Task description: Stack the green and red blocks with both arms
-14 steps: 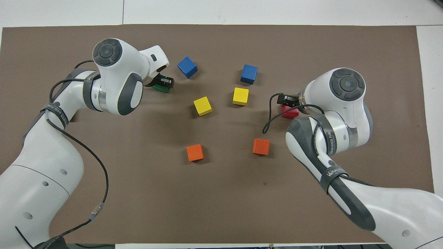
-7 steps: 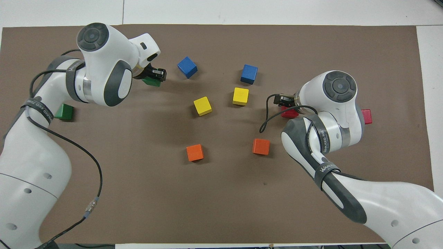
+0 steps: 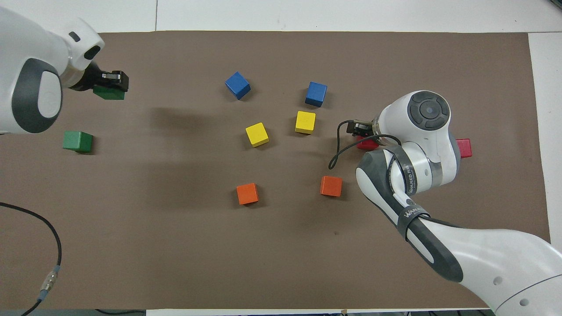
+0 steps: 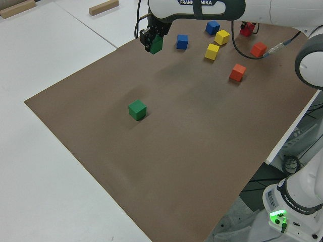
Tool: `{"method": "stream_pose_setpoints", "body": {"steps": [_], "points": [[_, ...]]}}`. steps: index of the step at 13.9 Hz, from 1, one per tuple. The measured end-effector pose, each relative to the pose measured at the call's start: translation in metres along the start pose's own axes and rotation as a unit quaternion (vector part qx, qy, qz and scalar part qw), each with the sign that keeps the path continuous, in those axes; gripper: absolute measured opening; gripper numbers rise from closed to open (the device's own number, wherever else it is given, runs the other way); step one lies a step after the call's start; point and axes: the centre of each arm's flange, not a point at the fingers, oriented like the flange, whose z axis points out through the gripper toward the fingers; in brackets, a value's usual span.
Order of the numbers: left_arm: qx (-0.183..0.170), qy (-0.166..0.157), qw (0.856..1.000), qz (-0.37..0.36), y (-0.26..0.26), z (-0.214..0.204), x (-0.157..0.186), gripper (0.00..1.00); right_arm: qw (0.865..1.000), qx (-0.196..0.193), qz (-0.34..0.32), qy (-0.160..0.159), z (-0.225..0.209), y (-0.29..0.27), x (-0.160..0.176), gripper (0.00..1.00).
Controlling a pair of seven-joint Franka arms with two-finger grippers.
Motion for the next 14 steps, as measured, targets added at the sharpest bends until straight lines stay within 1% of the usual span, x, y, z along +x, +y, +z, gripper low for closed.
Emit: {"method": "stream_pose_setpoints", "body": {"steps": [1, 3, 4, 5, 6, 7, 8, 10, 12, 14], "points": [[0.007, -0.005, 1.0, 0.013, -0.028, 0.002, -0.006, 0.55, 1.0, 0.0, 0.0, 0.0, 0.0, 0.0, 0.0, 0.91], [0.012, -0.015, 0.999, 0.041, -0.086, 0.008, -0.02, 0.55, 1.0, 0.0, 0.0, -0.001, 0.001, 0.0, -0.001, 0.9], [0.013, -0.019, 0.998, 0.051, -0.116, 0.011, -0.029, 0.55, 1.0, -0.001, -0.001, -0.001, 0.001, 0.0, -0.001, 0.81], [0.013, -0.022, 0.998, 0.055, -0.138, 0.015, -0.037, 0.55, 1.0, -0.001, -0.001, -0.001, 0.001, 0.0, -0.001, 0.81], [0.014, -0.023, 0.998, 0.057, -0.153, 0.021, -0.045, 0.55, 1.0, -0.001, -0.001, -0.001, 0.001, 0.0, -0.001, 0.75], [0.015, -0.022, 0.998, 0.055, -0.163, 0.029, -0.053, 0.55, 1.0, -0.001, -0.001, -0.002, 0.001, -0.001, -0.002, 0.63], [0.016, -0.02, 0.998, 0.052, -0.169, 0.041, -0.063, 0.55, 1.0, -0.001, -0.001, -0.001, 0.001, -0.001, -0.001, 0.62], [0.012, -0.029, 0.998, 0.051, -0.167, 0.061, -0.078, 0.55, 1.0, 0.0, -0.002, 0.0, -0.001, -0.002, -0.001, 0.6], [0.001, -0.034, 0.998, 0.048, -0.16, 0.066, -0.083, 0.55, 1.0, 0.002, -0.004, 0.003, -0.01, -0.003, 0.001, 0.6], [-0.002, -0.033, 0.998, 0.048, -0.157, 0.064, -0.084, 0.55, 1.0, 0.002, -0.019, 0.005, -0.033, -0.001, 0.006, 0.6]]}}
